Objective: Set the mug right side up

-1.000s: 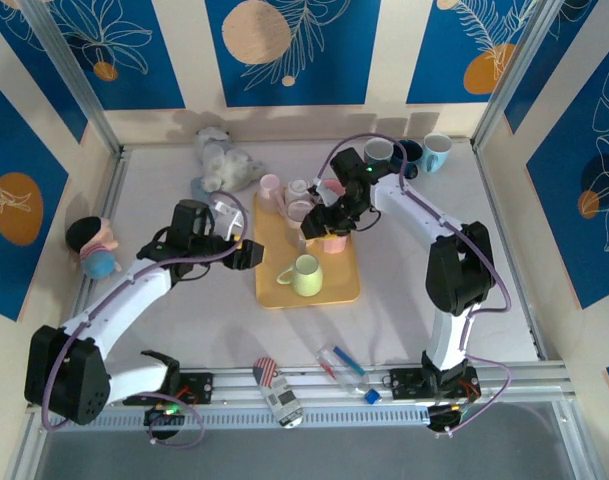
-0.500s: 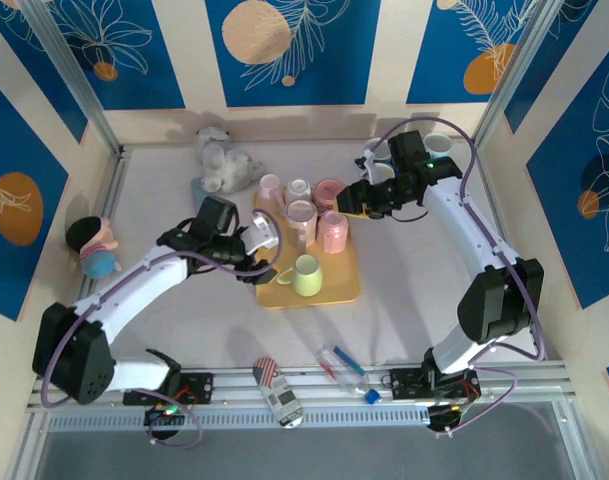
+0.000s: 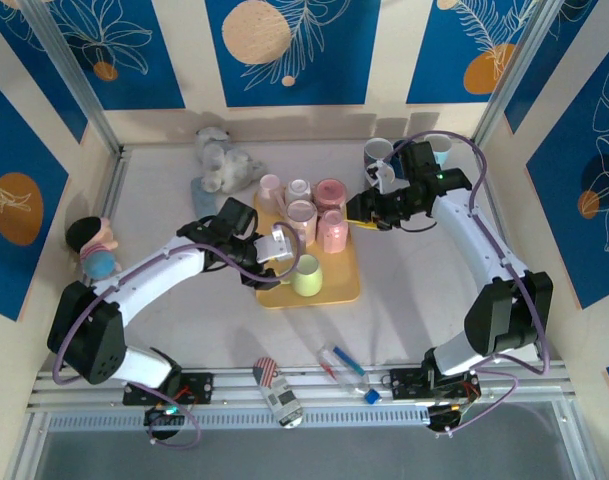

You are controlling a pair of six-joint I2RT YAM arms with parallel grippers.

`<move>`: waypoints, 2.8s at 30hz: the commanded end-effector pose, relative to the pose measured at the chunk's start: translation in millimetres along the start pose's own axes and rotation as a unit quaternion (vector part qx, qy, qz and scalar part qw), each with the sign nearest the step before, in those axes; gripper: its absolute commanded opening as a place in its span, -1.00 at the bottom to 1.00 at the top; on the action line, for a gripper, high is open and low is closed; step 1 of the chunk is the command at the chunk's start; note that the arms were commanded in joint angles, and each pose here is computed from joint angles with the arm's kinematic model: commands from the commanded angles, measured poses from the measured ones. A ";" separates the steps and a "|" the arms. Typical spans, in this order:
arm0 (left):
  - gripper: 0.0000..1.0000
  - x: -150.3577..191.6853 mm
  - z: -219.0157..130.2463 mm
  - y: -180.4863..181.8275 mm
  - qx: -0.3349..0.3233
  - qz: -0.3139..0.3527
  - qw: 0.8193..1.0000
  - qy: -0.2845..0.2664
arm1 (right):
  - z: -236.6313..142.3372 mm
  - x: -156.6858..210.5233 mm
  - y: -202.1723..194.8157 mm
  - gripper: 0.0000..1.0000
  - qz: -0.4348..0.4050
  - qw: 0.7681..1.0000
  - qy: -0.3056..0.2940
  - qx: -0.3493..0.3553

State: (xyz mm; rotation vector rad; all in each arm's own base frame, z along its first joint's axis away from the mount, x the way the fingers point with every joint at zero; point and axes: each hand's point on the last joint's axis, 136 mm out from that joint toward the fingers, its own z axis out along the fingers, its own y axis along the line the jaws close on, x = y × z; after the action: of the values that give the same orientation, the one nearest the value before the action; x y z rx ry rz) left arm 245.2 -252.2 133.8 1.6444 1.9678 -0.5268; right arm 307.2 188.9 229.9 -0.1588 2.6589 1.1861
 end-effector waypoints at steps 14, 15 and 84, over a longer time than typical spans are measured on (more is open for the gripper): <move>-0.10 3.7 47.0 7.2 -0.001 0.056 0.998 0.031 | -11.6 5.6 2.2 -0.09 0.019 0.999 -0.020 -0.024; -0.15 4.8 49.0 10.3 -0.006 0.062 0.997 0.035 | -11.5 5.1 1.1 -0.09 0.020 0.999 -0.021 -0.023; -1.00 -105.8 -132.9 71.6 0.058 -0.326 0.850 -0.409 | -39.6 6.7 62.1 -0.10 -0.051 0.974 -0.120 -0.185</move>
State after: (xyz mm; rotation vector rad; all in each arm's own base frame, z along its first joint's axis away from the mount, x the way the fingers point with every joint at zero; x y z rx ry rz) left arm 316.5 -239.4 239.9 0.5937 1.9570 -1.2169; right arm 293.0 185.3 277.0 -0.1517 2.2428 1.4240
